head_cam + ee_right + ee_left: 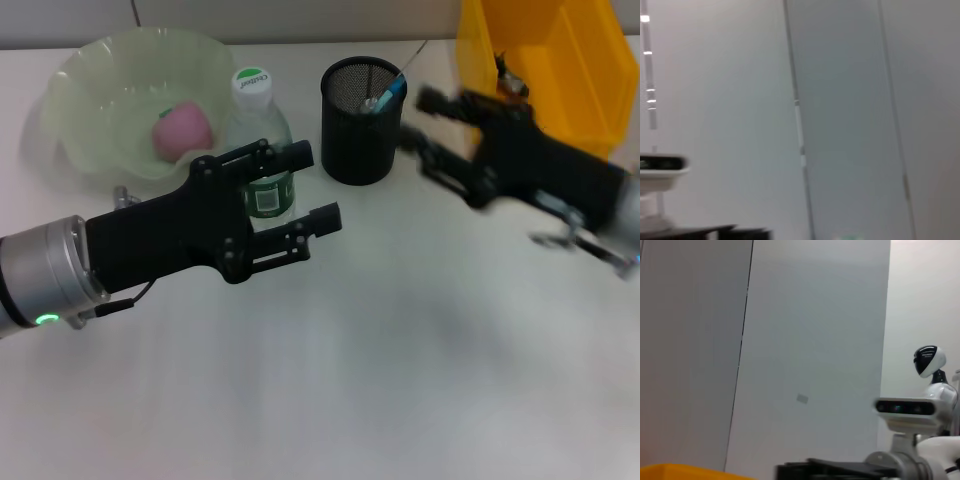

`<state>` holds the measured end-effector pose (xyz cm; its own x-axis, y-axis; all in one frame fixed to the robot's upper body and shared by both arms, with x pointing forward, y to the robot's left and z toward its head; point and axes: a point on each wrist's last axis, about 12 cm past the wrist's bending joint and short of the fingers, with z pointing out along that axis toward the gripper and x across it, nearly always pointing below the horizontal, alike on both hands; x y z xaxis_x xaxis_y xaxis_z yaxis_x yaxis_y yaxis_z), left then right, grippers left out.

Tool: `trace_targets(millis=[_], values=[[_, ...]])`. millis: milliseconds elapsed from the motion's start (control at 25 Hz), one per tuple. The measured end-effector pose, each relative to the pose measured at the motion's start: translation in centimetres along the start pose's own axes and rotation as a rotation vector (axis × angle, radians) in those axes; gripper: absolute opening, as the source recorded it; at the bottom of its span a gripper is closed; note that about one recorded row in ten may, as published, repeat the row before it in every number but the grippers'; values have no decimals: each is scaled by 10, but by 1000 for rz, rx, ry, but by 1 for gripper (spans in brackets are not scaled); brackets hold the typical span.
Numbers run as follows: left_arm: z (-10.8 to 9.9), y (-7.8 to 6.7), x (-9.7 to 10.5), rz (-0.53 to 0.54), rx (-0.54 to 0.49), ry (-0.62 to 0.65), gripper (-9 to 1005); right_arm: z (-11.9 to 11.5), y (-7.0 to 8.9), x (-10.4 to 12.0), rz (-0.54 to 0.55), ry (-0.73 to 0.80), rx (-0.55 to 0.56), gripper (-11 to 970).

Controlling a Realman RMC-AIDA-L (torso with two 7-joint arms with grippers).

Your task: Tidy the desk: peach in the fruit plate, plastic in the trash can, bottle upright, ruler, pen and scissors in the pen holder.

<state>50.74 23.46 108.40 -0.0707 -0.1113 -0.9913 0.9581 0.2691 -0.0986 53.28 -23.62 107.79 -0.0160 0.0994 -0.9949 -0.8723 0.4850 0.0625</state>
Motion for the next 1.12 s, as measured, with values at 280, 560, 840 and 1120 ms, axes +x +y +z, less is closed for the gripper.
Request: trace_targets(millis=[280, 560, 840, 1120], values=[[-7, -7, 1, -4, 41, 37, 724, -56, 35, -12, -23, -47, -148, 600], [-13, -19, 7, -37, 113, 87, 716, -88, 46, -11, 52, 34, -223, 724], [-20, -24, 15, -97, 149, 174, 715, -93, 50, -8, 119, 168, -292, 750], [-22, -27, 22, -122, 166, 227, 714, -89, 46, -10, 139, 272, -336, 751]])
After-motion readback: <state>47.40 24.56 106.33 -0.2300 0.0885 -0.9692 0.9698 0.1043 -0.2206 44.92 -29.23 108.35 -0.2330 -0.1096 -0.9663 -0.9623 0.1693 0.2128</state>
